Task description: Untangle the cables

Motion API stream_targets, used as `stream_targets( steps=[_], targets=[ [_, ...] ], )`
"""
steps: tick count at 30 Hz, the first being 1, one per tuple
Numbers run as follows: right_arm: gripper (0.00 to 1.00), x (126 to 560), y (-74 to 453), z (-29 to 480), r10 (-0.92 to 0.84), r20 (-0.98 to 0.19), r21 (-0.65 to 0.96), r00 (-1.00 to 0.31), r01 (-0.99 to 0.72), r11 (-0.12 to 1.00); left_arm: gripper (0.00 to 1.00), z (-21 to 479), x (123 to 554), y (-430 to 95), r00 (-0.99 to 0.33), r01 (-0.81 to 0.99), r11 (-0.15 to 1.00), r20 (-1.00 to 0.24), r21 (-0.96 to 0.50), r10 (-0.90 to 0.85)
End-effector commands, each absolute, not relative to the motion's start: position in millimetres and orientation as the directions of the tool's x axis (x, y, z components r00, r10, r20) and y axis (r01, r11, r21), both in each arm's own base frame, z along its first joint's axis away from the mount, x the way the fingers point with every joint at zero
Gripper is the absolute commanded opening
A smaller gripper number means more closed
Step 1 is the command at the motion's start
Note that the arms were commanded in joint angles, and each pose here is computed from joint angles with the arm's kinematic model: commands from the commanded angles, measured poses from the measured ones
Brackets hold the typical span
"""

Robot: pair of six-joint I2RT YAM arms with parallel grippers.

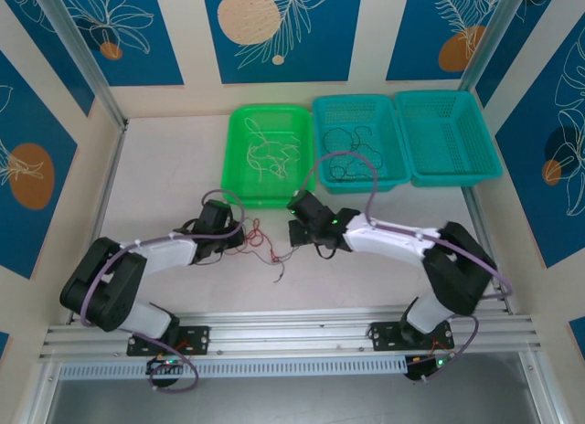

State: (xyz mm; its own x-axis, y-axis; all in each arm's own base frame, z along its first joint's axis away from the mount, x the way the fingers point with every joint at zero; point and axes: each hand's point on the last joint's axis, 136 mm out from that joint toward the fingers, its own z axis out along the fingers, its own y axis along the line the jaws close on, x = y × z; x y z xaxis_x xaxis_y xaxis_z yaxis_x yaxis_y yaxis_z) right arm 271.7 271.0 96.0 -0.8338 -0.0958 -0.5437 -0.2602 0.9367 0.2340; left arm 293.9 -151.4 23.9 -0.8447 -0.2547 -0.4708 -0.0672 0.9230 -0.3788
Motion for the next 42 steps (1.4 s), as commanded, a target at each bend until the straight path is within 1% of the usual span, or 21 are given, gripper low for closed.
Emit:
stream_targets(
  steps=[1,4,6,8,10,13,15,17,18,20,22,25,28,32,35,37,38,42],
  targets=[
    [0.00,280.4,229.1,116.6,0.046,-0.573,0.262,-0.818,-0.130,0.956,0.18,26.8,289.9,-130.8,-0.821,-0.112,0.934,-0.499,-0.339,-0.279],
    [0.00,287.2,186.3,140.4,0.194,-0.590,0.332,-0.784,-0.017,0.943,0.20,32.3,287.0,-119.1,-0.806,-0.127,0.941,-0.520,-0.313,-0.282],
    [0.00,290.0,160.4,154.6,0.293,-0.587,0.401,-0.755,0.044,0.915,0.25,33.9,284.0,-110.6,-0.798,-0.144,0.943,-0.528,-0.299,-0.289],
    [0.00,291.2,133.1,171.6,0.407,-0.568,0.496,-0.716,0.097,0.863,0.29,34.0,279.5,-100.6,-0.788,-0.170,0.943,-0.535,-0.287,-0.305],
    [0.00,291.1,111.5,185.7,0.487,-0.548,0.563,-0.680,0.131,0.816,0.32,34.0,275.4,-92.2,-0.780,-0.190,0.942,-0.540,-0.277,-0.316],
    [0.00,289.7,97.6,206.8,0.537,-0.527,0.627,-0.658,0.126,0.769,0.36,36.9,271.9,-84.0,-0.770,-0.194,0.944,-0.555,-0.268,-0.316],
    [0.00,289.2,102.9,221.8,0.526,-0.523,0.657,-0.670,0.076,0.750,0.38,43.0,273.1,-90.9,-0.770,-0.134,0.947,-0.570,-0.291,-0.285],
    [0.00,289.0,117.3,235.6,0.501,-0.511,0.695,-0.698,0.007,0.719,0.42,57.9,277.3,-117.6,-0.762,0.020,0.924,-0.604,-0.383,-0.234],
    [0.00,288.1,129.8,244.6,0.477,-0.501,0.723,-0.722,-0.047,0.689,0.44,71.7,278.5,-138.4,-0.752,0.131,0.883,-0.625,-0.451,-0.208],
    [0.00,285.9,147.8,258.8,0.437,-0.499,0.753,-0.748,-0.126,0.646,0.51,106.2,273.1,-178.8,-0.717,0.359,0.754,-0.680,-0.551,-0.155],
    [0.00,284.3,160.0,272.2,0.408,-0.509,0.762,-0.758,-0.176,0.623,0.57,136.1,263.3,-206.3,-0.670,0.513,0.647,-0.734,-0.565,-0.110],
    [0.00,280.8,172.6,296.1,0.381,-0.538,0.760,-0.752,-0.237,0.605,0.64,171.5,245.6,-237.2,-0.566,0.677,0.557,-0.824,-0.481,-0.024],
    [0.00,274.8,182.4,327.2,0.364,-0.572,0.759,-0.735,-0.306,0.575,0.69,198.1,230.9,-261.4,-0.467,0.775,0.492,-0.884,-0.397,0.022],
    [0.00,264.8,194.8,362.3,0.311,-0.649,0.717,-0.695,-0.420,0.557,0.77,229.3,231.6,-280.3,-0.387,0.827,0.443,-0.922,-0.346,0.003],
    [0.00,262.7,199.6,372.0,0.294,-0.663,0.703,-0.688,-0.438,0.560,0.83,253.6,231.3,-291.7,-0.340,0.864,0.393,-0.940,-0.316,-0.008],
    [0.00,260.5,206.2,374.5,0.287,-0.659,0.709,-0.695,-0.448,0.544,0.92,270.1,224.4,-301.7,-0.303,0.900,0.324,-0.953,-0.291,-0.017],
    [0.00,258.9,211.3,375.8,0.278,-0.661,0.710,-0.697,-0.461,0.532,0.95,275.9,222.4,-307.2,-0.292,0.911,0.298,-0.956,-0.283,-0.016],
    [0.00,252.8,232.2,376.1,0.243,-0.666,0.705,-0.705,-0.490,0.512,1.00,287.6,224.4,-328.0,-0.274,0.930,0.258,-0.962,-0.263,0.004]
  ],
)
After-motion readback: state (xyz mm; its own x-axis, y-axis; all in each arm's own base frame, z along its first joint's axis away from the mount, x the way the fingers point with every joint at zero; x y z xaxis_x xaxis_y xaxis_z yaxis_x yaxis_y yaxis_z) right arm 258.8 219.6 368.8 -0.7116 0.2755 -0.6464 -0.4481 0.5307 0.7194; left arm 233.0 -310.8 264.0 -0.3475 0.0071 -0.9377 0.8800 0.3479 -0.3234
